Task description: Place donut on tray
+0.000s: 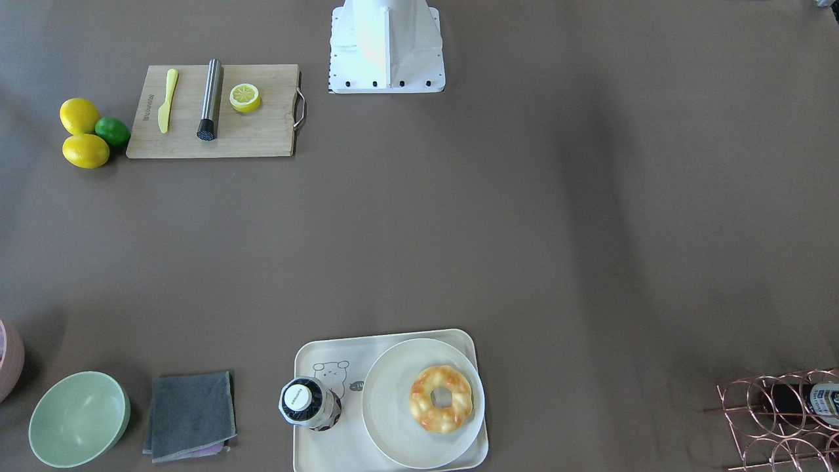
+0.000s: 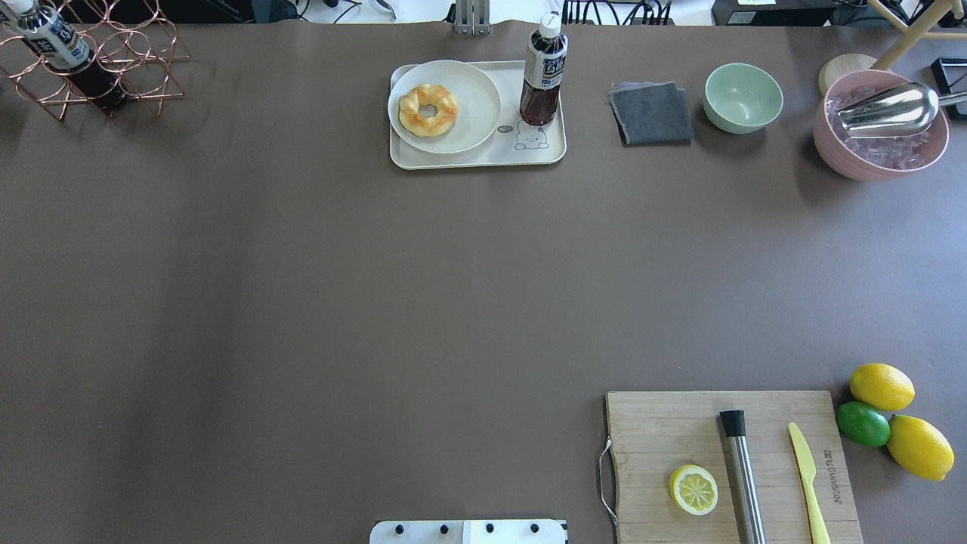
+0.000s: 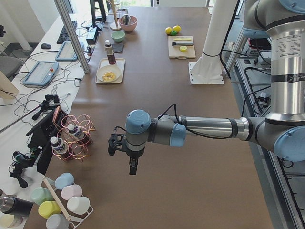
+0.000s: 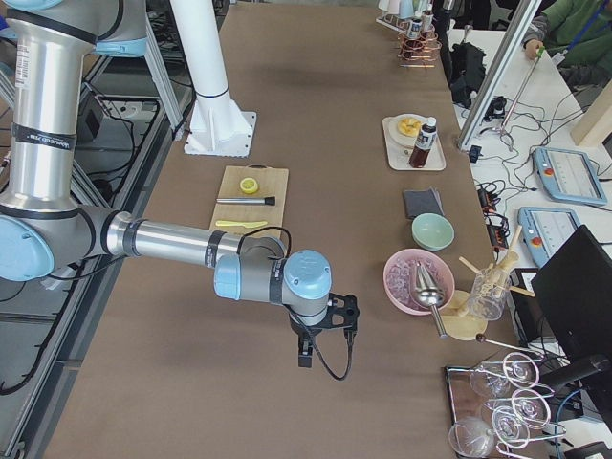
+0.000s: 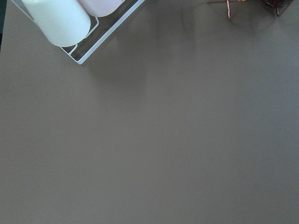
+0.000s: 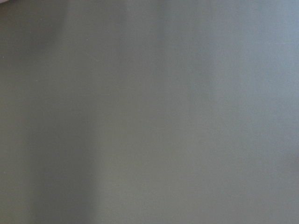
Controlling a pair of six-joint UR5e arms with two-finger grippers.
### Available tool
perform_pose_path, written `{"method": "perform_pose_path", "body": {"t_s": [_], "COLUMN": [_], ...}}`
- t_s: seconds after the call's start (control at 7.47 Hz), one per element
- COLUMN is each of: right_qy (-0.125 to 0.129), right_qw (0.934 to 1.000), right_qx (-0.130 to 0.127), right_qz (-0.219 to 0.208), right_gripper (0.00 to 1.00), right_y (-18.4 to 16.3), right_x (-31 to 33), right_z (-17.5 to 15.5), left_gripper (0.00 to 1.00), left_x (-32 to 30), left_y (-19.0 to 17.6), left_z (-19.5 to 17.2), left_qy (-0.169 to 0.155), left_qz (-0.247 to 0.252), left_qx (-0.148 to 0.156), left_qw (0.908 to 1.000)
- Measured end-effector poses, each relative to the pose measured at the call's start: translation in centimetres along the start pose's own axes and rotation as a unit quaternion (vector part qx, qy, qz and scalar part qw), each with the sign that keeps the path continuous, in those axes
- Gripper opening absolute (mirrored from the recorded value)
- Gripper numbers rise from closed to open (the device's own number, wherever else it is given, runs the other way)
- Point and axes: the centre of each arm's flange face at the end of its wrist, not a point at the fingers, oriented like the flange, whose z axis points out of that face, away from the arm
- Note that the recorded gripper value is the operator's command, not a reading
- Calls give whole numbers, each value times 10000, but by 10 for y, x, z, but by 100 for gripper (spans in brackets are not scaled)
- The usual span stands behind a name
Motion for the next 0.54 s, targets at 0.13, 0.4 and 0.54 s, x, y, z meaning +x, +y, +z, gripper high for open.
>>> {"method": "perform_pose_path", "body": {"t_s": [0.13, 0.4, 0.54], "right_qy": [0, -1, -4], "right_qw": [10000, 10000, 10000], "right_qx": [2, -3, -8], "right_qz": [-7, -4, 0], "right_gripper": [99, 99, 99], "right_y": [0, 1, 2], "right_x": [0, 1, 1], "right_z": [0, 0, 1], "left_gripper": [99, 99, 99], "left_x": [-1, -1, -1], "left_y": [0, 1, 1], "left_z": [1, 1, 2], "left_qy": [-1, -2, -2], "left_qz": [-7, -13, -14], "left_qx": [-9, -16, -17], "left_qw": [10000, 10000, 10000]}}
